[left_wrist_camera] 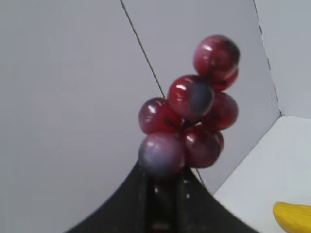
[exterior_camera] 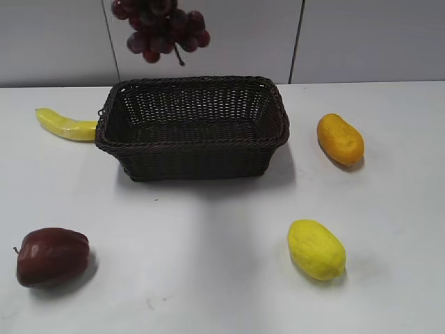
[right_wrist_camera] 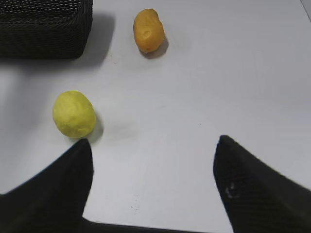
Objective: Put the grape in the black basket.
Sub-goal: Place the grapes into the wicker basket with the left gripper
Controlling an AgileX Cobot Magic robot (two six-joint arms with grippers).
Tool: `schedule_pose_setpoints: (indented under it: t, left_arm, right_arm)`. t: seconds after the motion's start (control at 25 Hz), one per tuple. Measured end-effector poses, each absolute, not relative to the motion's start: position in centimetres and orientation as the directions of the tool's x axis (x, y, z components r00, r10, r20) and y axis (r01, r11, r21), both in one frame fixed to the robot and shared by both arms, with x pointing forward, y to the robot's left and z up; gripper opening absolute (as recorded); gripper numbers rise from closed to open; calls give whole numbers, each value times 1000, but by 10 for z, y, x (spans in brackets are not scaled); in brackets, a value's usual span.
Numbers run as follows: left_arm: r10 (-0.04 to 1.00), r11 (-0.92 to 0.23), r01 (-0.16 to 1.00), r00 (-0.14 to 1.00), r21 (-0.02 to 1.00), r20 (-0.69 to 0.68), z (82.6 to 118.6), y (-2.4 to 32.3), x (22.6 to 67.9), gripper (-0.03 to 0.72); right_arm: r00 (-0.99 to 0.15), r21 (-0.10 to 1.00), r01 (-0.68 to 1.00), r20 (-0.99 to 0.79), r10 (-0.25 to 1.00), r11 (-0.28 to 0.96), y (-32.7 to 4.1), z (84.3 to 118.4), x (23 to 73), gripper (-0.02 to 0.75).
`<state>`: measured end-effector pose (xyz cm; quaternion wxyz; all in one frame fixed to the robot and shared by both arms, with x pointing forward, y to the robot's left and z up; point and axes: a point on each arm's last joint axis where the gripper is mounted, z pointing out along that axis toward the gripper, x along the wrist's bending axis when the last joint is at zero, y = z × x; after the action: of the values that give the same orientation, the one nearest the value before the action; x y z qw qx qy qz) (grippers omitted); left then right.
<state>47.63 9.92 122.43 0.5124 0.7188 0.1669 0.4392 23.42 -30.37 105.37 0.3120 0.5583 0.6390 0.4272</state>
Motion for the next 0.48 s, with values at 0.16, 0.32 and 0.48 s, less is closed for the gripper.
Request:
schedule_pose_setpoints:
  t: [0.16, 0.32, 0.48]
  left_arm:
    - [703, -441, -187, 536, 878, 467, 1201, 97, 512, 66]
    - [703, -487, -107, 541, 867, 461, 1157, 91, 556, 66]
    - [686, -516, -52, 573, 855, 449, 1103, 80, 593, 65]
  right_arm:
    - [-181, 894, 447, 79, 980, 11, -304, 1054, 234, 585]
    - [-181, 894, 447, 79, 980, 11, -304, 1054, 234, 585]
    - [-181, 894, 447, 79, 980, 11, -304, 1054, 234, 586]
